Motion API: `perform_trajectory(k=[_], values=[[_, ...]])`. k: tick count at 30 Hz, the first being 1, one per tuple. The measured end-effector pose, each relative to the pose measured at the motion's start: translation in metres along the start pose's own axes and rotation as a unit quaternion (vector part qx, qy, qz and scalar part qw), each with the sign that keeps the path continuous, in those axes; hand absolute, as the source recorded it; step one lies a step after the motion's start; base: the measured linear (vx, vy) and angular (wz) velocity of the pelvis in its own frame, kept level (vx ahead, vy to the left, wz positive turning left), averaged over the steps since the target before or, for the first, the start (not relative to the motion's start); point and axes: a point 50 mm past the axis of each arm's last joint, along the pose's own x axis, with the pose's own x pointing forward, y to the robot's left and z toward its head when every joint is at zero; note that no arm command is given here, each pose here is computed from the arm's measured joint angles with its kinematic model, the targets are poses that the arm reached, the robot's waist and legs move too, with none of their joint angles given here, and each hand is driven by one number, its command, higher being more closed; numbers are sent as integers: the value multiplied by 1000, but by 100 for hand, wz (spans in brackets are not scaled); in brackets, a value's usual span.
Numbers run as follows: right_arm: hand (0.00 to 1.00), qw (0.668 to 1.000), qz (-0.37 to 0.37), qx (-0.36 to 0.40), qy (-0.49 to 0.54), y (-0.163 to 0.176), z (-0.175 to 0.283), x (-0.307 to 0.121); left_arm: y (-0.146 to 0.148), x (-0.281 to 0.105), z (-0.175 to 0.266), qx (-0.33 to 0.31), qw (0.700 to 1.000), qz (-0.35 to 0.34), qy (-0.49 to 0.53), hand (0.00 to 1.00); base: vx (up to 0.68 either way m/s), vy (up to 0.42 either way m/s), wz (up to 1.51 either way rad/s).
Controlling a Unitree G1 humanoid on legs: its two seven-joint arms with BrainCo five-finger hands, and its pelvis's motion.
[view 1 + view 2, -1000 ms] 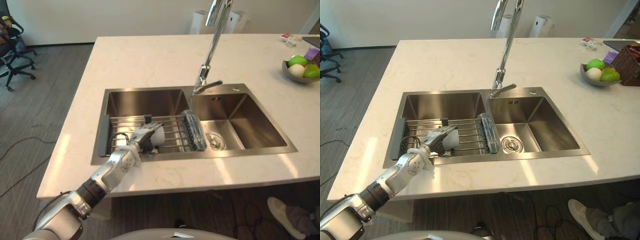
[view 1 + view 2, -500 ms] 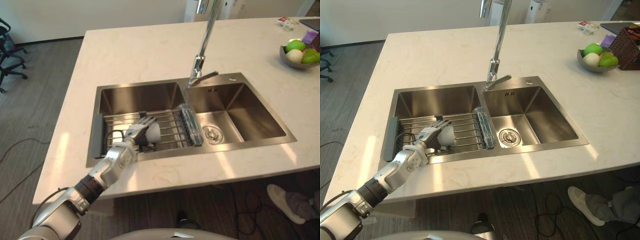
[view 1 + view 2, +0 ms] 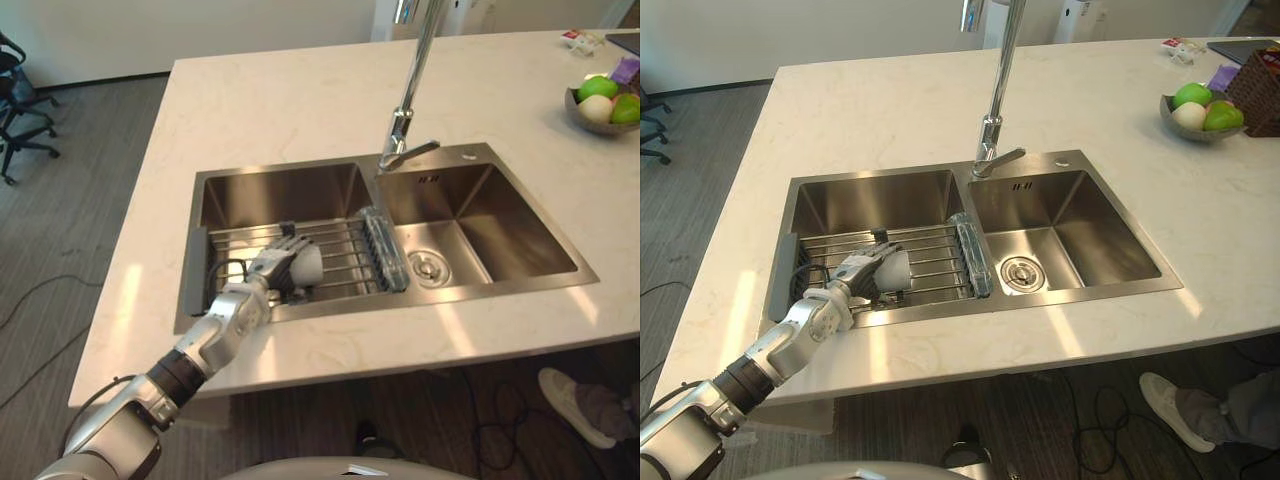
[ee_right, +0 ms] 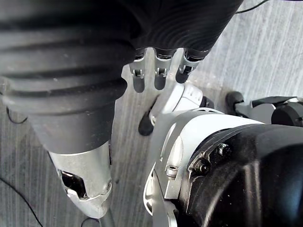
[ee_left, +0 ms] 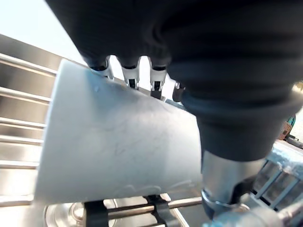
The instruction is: Walk over to the sink, pick up the cup, carry it to the dishwasher, place the cup inside the dishwasher, then close the dishwasher door
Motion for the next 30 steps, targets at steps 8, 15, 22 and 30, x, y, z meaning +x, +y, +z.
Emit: perform_trajectory(k=[8,15,22,30], values=[[0,1000,2,-15,5,2,-1,0,-1,1,-3,54,998,-16,29,0,-16,-8,5],[0,1000,1,-16,6,2,-1,0,-2,4,-4,72,995,-27,67,0,0,0,0],[0,999,-6,-35,12,2,-2,1,-4,6,-27,35,986,-60,152,0,-5,-1,-7],[0,999,-10,-48,14,-1,-2,0,-7,9,-33,12,983,-68,173,100,-19,-4,-2]])
